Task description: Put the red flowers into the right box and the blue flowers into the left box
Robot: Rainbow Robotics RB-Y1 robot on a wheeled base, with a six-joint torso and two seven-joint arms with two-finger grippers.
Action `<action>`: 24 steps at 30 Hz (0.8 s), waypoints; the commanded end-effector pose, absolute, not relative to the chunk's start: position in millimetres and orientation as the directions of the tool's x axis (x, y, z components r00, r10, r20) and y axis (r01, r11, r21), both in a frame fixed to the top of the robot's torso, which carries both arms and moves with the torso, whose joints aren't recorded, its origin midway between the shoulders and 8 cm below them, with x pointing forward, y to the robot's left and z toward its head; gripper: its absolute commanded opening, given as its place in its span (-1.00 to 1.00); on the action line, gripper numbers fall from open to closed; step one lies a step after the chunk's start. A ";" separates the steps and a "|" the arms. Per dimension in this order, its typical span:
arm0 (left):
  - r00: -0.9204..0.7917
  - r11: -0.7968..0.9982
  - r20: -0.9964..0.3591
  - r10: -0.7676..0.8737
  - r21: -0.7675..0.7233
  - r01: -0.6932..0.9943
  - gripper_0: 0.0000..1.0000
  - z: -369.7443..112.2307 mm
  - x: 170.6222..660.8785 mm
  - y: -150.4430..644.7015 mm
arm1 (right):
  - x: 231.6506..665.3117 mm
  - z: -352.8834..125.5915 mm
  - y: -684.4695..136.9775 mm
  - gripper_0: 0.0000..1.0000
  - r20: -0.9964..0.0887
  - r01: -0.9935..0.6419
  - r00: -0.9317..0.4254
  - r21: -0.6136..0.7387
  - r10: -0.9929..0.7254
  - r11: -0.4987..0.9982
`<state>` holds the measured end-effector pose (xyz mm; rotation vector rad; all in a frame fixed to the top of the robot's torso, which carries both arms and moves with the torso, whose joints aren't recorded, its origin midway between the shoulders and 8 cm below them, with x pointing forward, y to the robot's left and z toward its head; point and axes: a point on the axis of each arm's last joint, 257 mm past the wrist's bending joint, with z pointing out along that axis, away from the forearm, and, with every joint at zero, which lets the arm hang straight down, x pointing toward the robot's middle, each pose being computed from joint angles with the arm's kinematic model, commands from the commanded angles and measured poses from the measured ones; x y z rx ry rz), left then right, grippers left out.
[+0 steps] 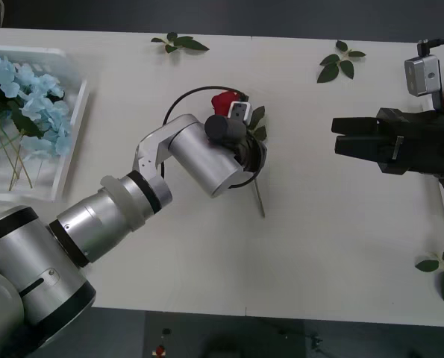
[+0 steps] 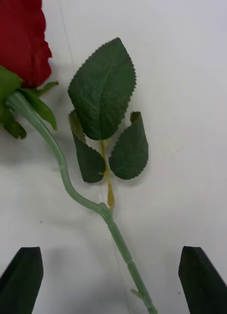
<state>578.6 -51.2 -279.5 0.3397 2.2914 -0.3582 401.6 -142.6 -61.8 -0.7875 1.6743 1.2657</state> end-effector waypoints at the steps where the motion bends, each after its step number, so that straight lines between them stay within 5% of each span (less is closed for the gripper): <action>1: -0.620 0.901 -0.758 0.199 -0.107 0.420 0.53 -257.9 581.5 -67.5 | 402.3 -44.7 -135.3 1.00 -0.927 -0.892 -0.375 0.369 0.030 0.261; 17: -0.656 0.891 -0.681 0.325 -0.012 0.453 0.54 -286.5 560.6 -56.9 | 402.3 -44.7 -135.3 1.00 -0.927 -0.892 -0.375 0.369 0.030 0.261; 24: -0.643 0.881 -0.673 0.366 0.029 0.471 0.97 -294.4 556.6 -55.4 | 402.7 -43.5 -135.6 1.00 -0.928 -0.893 -0.372 0.367 0.031 0.261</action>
